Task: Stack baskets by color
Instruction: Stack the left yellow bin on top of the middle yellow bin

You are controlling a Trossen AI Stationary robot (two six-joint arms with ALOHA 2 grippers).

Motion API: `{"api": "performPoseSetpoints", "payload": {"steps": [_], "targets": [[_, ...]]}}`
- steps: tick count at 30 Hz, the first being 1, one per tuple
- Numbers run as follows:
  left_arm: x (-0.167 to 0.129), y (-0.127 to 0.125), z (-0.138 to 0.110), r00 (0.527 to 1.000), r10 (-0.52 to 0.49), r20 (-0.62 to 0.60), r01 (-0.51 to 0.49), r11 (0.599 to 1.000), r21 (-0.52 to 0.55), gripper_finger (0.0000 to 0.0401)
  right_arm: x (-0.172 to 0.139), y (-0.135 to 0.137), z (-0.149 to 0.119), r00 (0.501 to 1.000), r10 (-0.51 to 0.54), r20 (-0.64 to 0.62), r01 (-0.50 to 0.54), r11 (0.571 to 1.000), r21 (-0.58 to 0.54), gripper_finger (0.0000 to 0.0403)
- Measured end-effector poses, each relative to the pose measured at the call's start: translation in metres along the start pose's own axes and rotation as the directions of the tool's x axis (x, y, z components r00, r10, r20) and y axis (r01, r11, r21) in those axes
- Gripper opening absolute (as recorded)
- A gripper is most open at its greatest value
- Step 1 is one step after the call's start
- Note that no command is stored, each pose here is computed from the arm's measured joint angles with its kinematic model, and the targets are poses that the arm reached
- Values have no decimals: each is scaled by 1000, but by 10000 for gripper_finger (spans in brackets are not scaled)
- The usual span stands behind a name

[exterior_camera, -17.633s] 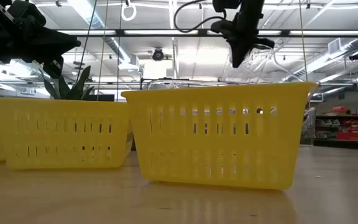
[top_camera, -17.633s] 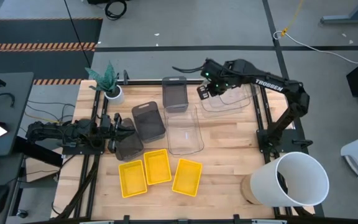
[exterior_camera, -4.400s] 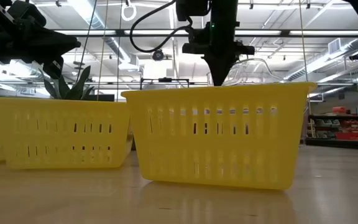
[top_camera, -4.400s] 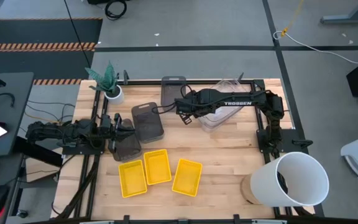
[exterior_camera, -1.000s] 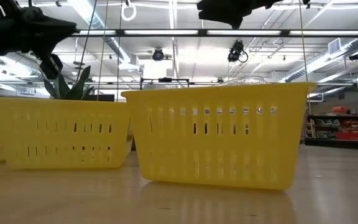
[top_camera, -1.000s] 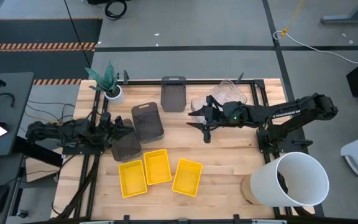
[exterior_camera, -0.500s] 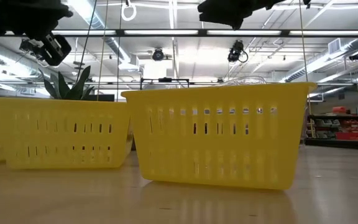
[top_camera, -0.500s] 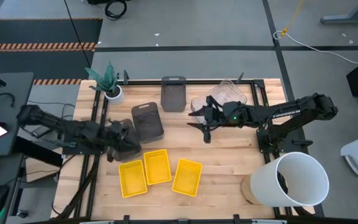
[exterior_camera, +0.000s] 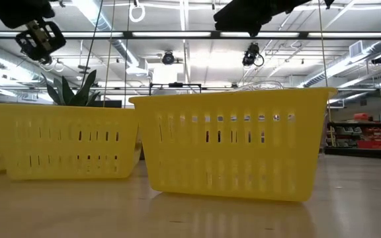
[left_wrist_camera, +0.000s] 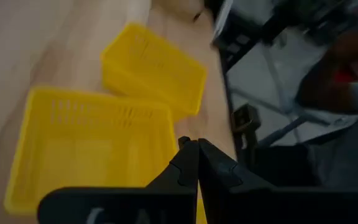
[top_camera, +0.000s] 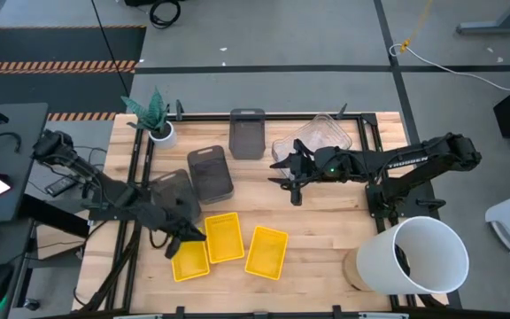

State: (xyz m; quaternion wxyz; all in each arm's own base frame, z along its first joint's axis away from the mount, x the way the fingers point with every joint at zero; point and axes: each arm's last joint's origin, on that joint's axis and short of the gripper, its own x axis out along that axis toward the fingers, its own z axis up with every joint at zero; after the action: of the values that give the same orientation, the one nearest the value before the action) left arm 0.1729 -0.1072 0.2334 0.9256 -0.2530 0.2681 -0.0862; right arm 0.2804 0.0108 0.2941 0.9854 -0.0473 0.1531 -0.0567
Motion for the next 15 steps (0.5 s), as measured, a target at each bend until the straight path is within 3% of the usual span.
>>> {"api": "performPoseSetpoints", "payload": {"steps": [8, 15], "targets": [[14, -29, 4, 968, 141, -206, -152, 988, -37, 7, 0, 1, -1, 1000, 3, -12, -3, 1000, -3, 177], [24, -56, 16, 924, 228, -306, -236, 972, 10, 7, 0, 1, -2, 1000, 3, -22, -3, 1000, -2, 177]]}}
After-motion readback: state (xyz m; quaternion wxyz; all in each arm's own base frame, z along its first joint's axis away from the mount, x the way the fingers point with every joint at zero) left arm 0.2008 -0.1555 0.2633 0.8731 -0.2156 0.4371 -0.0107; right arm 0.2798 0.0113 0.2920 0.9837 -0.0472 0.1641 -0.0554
